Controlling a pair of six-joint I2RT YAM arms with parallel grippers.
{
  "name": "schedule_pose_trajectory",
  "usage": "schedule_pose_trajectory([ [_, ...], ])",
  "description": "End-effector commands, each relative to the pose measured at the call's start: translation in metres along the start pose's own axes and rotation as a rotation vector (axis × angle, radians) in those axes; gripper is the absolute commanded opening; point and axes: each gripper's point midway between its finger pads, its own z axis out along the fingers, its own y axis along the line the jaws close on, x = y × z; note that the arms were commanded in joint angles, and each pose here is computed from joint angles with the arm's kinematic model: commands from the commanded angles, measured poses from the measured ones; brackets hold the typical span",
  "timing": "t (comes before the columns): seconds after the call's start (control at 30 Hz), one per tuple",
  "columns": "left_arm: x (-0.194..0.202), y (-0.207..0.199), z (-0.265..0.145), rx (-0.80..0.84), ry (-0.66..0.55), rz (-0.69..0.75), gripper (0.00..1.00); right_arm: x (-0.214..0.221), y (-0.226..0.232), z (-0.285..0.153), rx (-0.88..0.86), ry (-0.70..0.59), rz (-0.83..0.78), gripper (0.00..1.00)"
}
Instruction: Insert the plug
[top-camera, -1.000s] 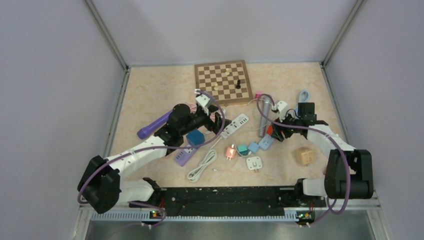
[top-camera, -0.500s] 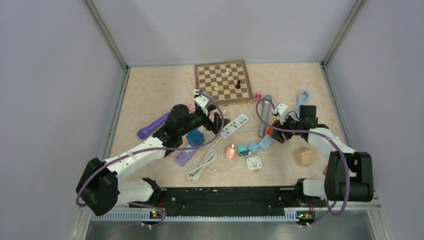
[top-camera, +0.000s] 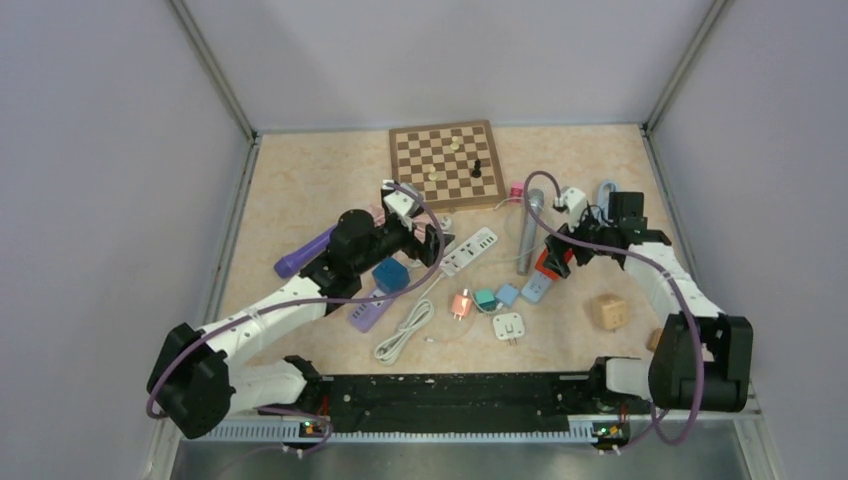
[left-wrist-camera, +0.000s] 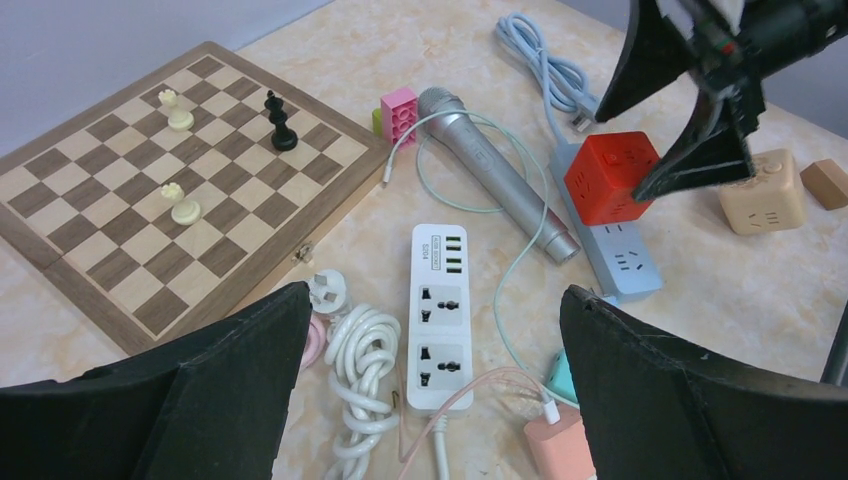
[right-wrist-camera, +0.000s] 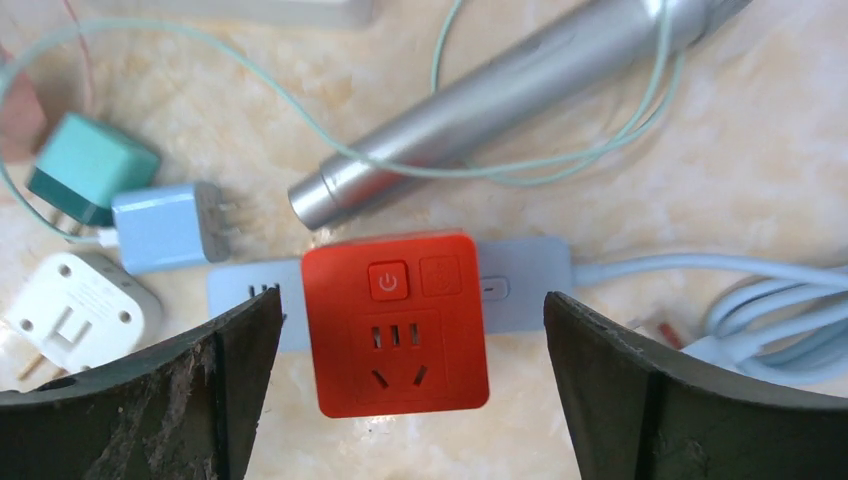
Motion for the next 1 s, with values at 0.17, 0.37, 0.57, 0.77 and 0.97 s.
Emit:
schedule_pose_trajectory([
  [0.17, -0.034, 0.015, -0.012, -0.108, -0.073, 0.020, 0.99, -0.115, -0.032, -0.086, 0.327, -0.358, 0.324, 0.99],
  [0.37, -0.033, 0.026, -0.018, -0.181, -0.064, -0.016, 0.99, -0.136, -0.021, -0.107, 0.325, -0.518, 0.772, 0.99],
  [0.57, -0.024, 0.031, -0.016, -0.229, -0.066, -0.130, 0.99, -0.105, -0.022, -0.108, 0.430, -0.472, 0.952, 0.99],
  [0.77, -0.023, 0.034, -0.016, -0.255, -0.034, -0.165, 0.99, -0.040, -0.021, -0.095, 0.582, -0.228, 1.108, 0.91],
  [0.97, -0.017, 0.036, -0.015, -0.273, 0.030, -0.180, 0.98, -0.008, -0.018, -0.091, 0.683, -0.099, 1.152, 0.87],
])
